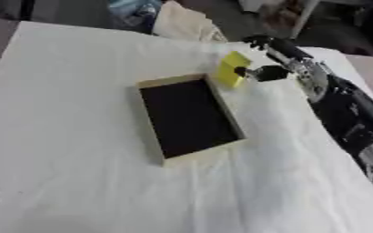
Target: Pick up objects on the table and place them in the box.
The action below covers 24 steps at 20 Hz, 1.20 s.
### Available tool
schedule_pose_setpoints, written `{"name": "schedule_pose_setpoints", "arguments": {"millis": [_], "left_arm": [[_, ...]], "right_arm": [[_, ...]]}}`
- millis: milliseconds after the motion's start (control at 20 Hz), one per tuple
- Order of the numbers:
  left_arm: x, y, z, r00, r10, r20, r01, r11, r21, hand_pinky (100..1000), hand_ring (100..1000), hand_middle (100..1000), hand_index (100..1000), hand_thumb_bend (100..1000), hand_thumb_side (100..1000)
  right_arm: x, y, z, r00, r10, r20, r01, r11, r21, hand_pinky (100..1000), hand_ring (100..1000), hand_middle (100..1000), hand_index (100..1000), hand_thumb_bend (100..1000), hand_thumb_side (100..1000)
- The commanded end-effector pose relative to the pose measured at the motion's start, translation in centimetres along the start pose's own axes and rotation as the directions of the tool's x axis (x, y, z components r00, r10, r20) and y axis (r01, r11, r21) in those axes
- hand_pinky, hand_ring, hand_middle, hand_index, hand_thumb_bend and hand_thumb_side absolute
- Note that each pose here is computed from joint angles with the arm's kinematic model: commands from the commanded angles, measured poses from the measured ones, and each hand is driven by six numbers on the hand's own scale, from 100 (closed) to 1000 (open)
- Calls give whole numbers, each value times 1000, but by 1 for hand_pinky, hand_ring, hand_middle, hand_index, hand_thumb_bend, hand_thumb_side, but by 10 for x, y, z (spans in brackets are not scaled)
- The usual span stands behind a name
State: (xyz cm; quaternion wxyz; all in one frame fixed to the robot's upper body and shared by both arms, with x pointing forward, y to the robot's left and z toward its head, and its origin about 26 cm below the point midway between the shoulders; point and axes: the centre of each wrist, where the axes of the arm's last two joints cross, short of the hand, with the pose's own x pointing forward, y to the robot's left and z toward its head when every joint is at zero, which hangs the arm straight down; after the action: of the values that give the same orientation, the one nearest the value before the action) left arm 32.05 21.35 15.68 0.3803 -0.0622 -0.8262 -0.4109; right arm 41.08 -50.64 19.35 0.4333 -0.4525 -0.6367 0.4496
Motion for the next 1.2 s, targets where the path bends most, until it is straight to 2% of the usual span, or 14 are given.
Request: {"name": "schedule_pose_setpoints", "arguments": {"millis": [50,400,600,650,750,800,900,1050,1200], "left_arm": [[7,4,-3,999,-23,24,23,1000,0,799,562,567,722,204,925],[6,3,-3,999,-22,24,22,1000,0,800,562,567,722,204,926],[6,3,-3,1000,-21,23,21,1000,-1,800,562,567,722,205,926],[6,3,-3,1000,-20,23,20,1000,-1,800,562,567,722,205,926],[6,3,-3,1000,-20,23,20,1000,-1,800,562,567,722,205,926],[6,3,-3,1000,-19,23,20,1000,-1,800,562,568,722,205,926],[6,3,-3,1000,-19,22,19,1000,-2,800,562,568,722,205,925],[6,3,-2,1000,-17,21,17,1000,-1,801,562,568,723,205,925],[5,2,-2,1000,-15,18,15,1000,-1,801,562,568,722,205,924]], "right_arm": [[-11,-19,7,998,47,-32,-48,998,-27,835,877,908,994,466,780],[-8,-12,4,999,43,-3,-43,999,11,805,835,898,983,426,832],[-6,-9,2,999,33,31,-34,998,57,788,811,882,971,397,825],[-6,-9,2,999,30,36,-33,998,62,756,743,833,948,350,725],[-5,-9,1,998,29,53,-32,997,70,733,691,805,938,331,677],[-5,-10,1,998,28,60,-32,997,71,716,623,774,927,315,609],[-4,-11,0,997,27,74,-32,997,66,685,554,732,915,311,519],[-3,-14,-1,995,27,95,-32,998,46,649,488,681,902,309,409],[0,-19,-3,992,29,120,-32,999,23,637,468,646,887,306,377]]}}
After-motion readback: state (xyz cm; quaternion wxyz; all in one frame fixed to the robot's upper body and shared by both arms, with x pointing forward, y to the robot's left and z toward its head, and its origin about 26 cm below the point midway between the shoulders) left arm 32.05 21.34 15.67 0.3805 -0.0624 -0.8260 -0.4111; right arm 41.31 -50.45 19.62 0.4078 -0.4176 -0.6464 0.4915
